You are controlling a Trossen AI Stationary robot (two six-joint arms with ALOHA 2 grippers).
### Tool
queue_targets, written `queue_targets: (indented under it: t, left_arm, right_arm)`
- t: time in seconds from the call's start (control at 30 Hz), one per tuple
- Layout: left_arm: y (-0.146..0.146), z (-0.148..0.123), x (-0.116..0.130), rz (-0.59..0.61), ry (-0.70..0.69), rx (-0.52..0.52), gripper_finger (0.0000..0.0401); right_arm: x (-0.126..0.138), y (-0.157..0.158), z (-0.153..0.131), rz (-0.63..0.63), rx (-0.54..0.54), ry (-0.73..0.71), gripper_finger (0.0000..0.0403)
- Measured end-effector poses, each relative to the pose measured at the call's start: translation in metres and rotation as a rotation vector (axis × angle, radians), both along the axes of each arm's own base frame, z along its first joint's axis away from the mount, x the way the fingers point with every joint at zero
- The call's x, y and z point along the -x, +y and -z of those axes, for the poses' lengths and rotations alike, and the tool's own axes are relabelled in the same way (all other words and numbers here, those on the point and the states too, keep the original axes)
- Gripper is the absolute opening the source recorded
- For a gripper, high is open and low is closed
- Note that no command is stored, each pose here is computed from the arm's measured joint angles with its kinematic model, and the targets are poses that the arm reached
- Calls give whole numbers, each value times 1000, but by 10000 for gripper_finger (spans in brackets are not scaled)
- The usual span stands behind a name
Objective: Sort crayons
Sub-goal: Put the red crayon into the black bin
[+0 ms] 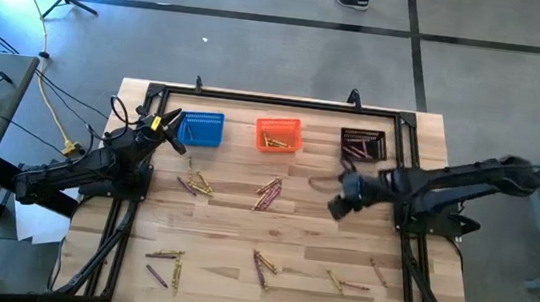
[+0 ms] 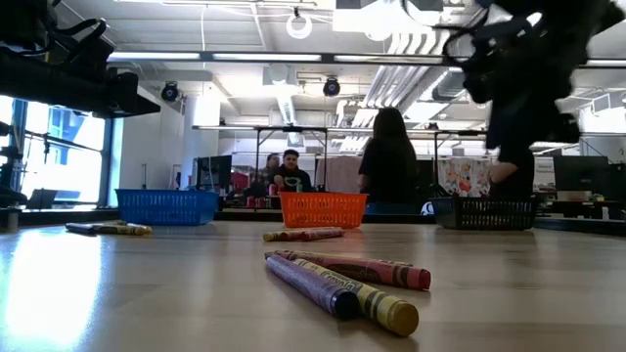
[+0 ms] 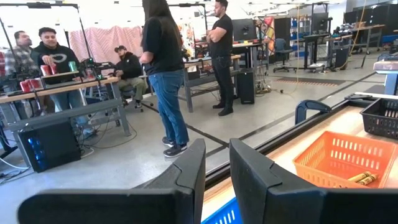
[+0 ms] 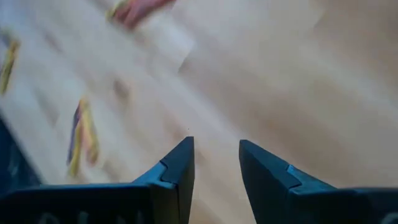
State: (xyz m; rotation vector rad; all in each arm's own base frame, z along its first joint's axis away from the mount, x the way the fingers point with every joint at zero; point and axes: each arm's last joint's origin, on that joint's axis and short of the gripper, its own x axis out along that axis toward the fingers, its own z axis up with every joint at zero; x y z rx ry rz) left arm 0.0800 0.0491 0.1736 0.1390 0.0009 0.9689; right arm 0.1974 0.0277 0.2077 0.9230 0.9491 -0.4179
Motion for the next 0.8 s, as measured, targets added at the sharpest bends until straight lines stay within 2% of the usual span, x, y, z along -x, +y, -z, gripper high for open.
queue_targets:
  t: [0.13,0.27,0.57,0.8]
  left_arm:
    - [0,0,0,0,0,0,60]
    - [0,0,0,0,0,0,60]
    - [0,0,0,0,0,0,60]
    - [0,0,0,0,0,0,60]
  right_arm:
    - [8,35,0,-42,-83,17,112]
    - [16,67,4,-94,-103,26,112]
    - [20,136,26,-410,-126,-33,112]
    - [29,171,38,-651,-113,34,112]
